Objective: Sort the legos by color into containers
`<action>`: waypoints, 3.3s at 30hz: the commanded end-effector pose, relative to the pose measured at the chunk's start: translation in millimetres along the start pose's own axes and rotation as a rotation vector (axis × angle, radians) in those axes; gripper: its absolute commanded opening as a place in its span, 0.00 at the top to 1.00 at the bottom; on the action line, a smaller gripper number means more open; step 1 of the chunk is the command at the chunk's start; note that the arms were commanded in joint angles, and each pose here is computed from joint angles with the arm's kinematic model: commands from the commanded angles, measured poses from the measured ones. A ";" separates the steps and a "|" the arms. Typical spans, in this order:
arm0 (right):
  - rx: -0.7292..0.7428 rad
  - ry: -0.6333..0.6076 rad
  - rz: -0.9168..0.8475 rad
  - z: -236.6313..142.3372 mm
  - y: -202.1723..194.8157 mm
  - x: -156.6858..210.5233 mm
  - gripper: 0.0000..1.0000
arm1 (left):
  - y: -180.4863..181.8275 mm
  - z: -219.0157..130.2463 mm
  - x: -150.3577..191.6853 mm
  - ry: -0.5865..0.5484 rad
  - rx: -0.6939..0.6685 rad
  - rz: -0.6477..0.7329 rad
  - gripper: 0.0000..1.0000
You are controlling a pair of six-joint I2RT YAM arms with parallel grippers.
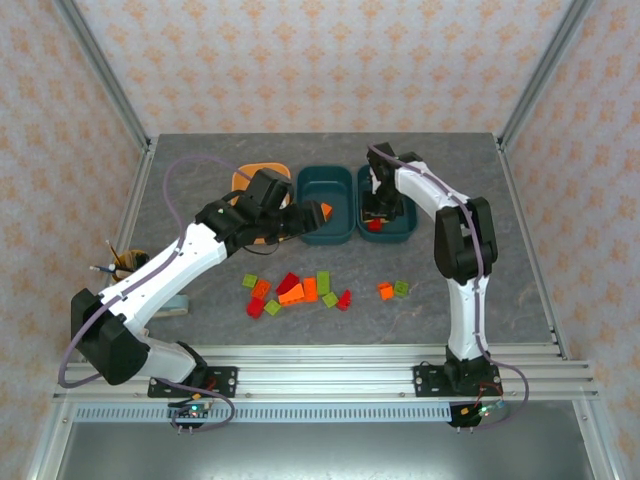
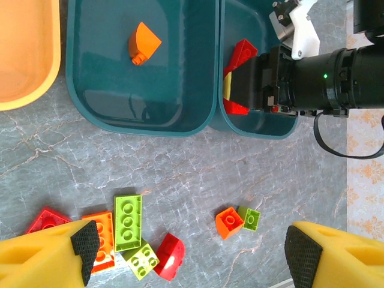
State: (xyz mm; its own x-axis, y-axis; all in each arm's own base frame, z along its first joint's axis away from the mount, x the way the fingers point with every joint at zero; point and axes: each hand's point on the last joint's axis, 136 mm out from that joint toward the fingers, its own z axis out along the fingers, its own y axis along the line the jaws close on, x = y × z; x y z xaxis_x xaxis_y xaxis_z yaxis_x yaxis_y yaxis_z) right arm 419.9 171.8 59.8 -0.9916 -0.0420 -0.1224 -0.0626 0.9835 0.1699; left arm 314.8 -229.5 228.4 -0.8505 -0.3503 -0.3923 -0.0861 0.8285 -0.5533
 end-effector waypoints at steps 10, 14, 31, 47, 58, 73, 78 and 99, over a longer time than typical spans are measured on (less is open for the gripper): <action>0.041 -0.063 -0.003 -30.4 -2.0 -12.1 0.45 | 56.4 -25.1 9.6 -0.059 -0.193 -0.081 0.16; 0.051 -0.174 -0.011 -80.1 5.8 -17.9 0.46 | 102.8 -42.1 22.0 -0.074 -0.361 -0.176 0.16; -0.351 -0.303 -0.281 -120.1 154.1 144.3 0.38 | 214.7 19.3 65.2 -0.045 -0.520 -0.892 0.18; -0.374 -0.272 -0.292 -113.7 152.0 166.5 0.37 | 238.6 63.2 72.4 -0.058 -0.592 -1.012 0.31; -0.364 -0.270 -0.280 -112.1 149.4 166.6 0.37 | 248.3 73.6 76.7 -0.035 -0.641 -0.996 0.61; -0.405 -0.393 -0.219 -152.3 152.8 150.1 0.38 | 213.5 7.6 19.2 -0.104 -0.653 -0.689 0.74; -0.462 -0.477 -0.122 -177.9 161.7 125.2 0.38 | 191.7 -14.4 -20.4 -0.134 -0.658 -0.512 0.73; -0.475 -0.515 0.056 -193.3 132.6 83.2 0.36 | 213.1 86.9 -98.3 0.168 -0.895 -0.030 0.73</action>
State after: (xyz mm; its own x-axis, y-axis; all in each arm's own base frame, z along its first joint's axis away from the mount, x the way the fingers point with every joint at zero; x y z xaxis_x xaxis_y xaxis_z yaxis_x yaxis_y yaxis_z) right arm 308.6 268.4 256.8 -0.8273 0.1853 -0.5303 -0.1859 0.8006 0.5697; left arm 430.9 -68.5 79.0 -0.8753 -0.4149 -0.2484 -0.4609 0.8713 0.1685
